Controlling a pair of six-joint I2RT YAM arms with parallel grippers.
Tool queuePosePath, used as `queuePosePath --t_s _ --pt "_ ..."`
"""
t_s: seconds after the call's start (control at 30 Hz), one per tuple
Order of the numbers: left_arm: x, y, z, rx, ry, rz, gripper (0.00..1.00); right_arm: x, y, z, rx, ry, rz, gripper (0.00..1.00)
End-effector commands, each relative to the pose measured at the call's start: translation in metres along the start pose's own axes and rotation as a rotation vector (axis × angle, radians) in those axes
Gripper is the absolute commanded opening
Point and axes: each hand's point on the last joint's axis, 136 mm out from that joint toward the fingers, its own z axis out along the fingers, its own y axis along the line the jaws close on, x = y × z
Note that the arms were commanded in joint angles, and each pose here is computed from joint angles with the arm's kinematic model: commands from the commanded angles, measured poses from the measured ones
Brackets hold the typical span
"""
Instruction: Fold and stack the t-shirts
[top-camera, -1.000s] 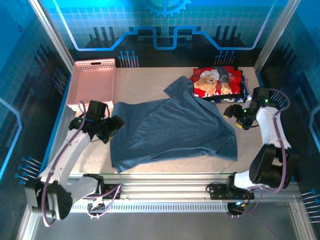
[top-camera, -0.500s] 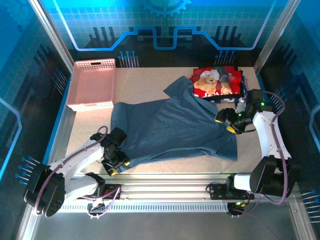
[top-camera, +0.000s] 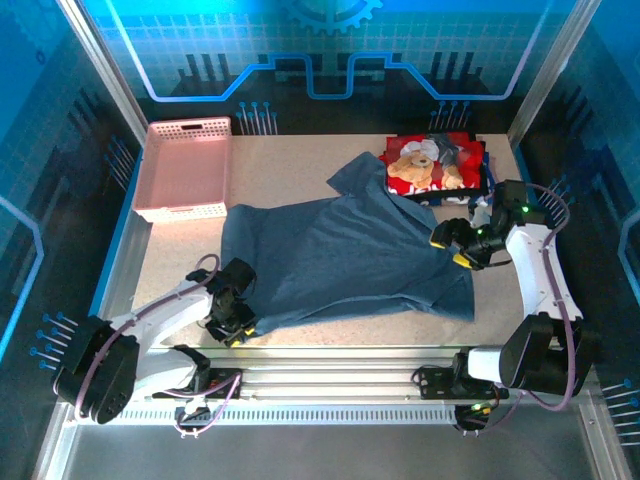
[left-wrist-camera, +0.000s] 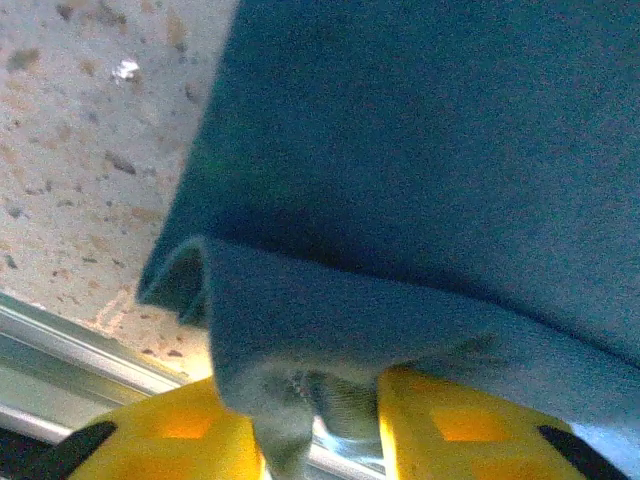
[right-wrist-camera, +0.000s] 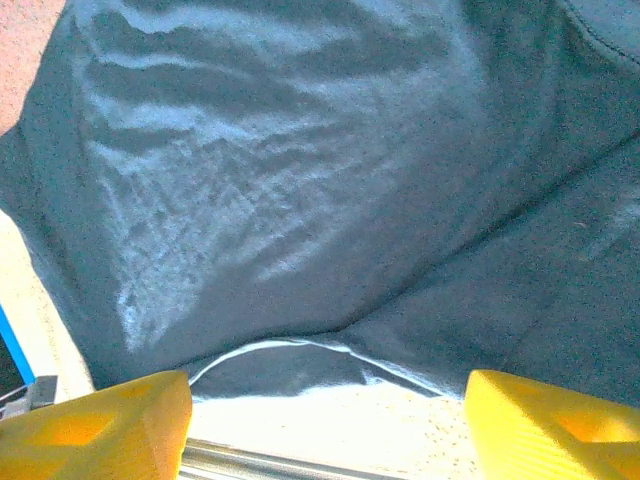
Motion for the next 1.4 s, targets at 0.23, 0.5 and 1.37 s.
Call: queuePosePath --t_s 0.23,0.5,1.37 --pt "-0.008 -0.021 -0.012 0.085 -0.045 0.021 0.08 0.044 -0.041 0.026 0.096 0.121 0.077 0.66" --pt "-0.004 -0.019 -0.015 0.137 -0.046 0.015 0.04 0.015 -0.073 0.042 0.217 0.082 0.136 0.59" --pt "0.009 0.000 -0.028 0.178 -0.038 0.001 0.17 -0.016 -0.110 0.078 0.206 0.092 0.240 0.49"
